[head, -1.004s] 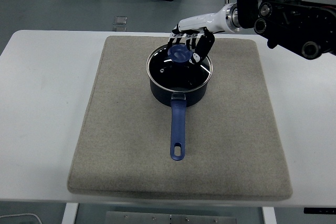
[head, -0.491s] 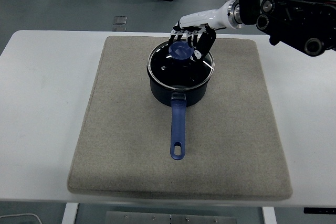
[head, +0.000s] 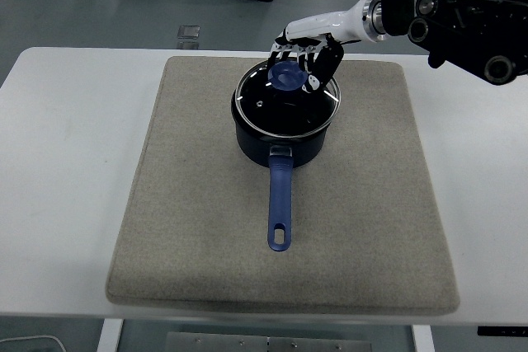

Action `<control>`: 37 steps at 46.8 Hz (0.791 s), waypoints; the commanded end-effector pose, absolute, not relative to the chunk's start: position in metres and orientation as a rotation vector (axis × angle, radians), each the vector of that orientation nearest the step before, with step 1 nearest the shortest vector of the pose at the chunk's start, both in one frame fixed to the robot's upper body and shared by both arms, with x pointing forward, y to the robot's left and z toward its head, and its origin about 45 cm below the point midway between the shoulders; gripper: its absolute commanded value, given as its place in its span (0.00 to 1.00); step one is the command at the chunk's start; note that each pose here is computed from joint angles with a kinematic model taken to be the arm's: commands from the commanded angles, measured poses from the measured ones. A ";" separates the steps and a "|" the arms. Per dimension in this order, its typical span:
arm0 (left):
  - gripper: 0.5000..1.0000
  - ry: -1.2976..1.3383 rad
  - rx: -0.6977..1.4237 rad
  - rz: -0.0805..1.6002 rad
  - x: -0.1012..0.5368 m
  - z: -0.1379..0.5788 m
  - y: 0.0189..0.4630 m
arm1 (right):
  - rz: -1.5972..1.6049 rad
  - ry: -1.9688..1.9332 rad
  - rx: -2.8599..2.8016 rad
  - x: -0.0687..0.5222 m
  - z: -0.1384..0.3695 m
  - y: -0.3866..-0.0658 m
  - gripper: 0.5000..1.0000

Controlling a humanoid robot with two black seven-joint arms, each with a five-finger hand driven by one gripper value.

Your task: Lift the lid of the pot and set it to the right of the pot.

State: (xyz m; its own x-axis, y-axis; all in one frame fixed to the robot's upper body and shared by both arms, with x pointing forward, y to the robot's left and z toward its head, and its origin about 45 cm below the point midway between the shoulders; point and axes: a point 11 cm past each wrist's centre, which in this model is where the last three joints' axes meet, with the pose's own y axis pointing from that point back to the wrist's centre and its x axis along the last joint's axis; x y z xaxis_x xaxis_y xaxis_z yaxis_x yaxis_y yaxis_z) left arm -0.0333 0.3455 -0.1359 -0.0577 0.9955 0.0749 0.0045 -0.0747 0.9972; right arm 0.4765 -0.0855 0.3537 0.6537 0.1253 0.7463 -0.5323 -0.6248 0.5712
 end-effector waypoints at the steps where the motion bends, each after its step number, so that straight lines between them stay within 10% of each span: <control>1: 1.00 1.217 1.238 1.306 -0.033 -0.136 0.346 | 0.995 -0.317 2.035 0.477 0.354 -0.086 0.04; 37: 1.00 1.217 1.238 1.306 -0.033 -0.136 0.346 | 0.963 -0.329 2.047 0.478 0.357 -0.095 0.00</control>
State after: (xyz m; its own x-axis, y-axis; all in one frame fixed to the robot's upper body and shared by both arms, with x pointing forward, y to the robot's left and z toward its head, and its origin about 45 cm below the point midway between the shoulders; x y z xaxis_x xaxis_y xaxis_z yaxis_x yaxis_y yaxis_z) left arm -0.0334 0.3455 -0.1359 -0.0578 0.9955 0.0750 0.0047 -0.0749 0.9972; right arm 0.4783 -0.0955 0.3571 0.6715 0.1047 0.7336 -0.5317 -0.6214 0.5755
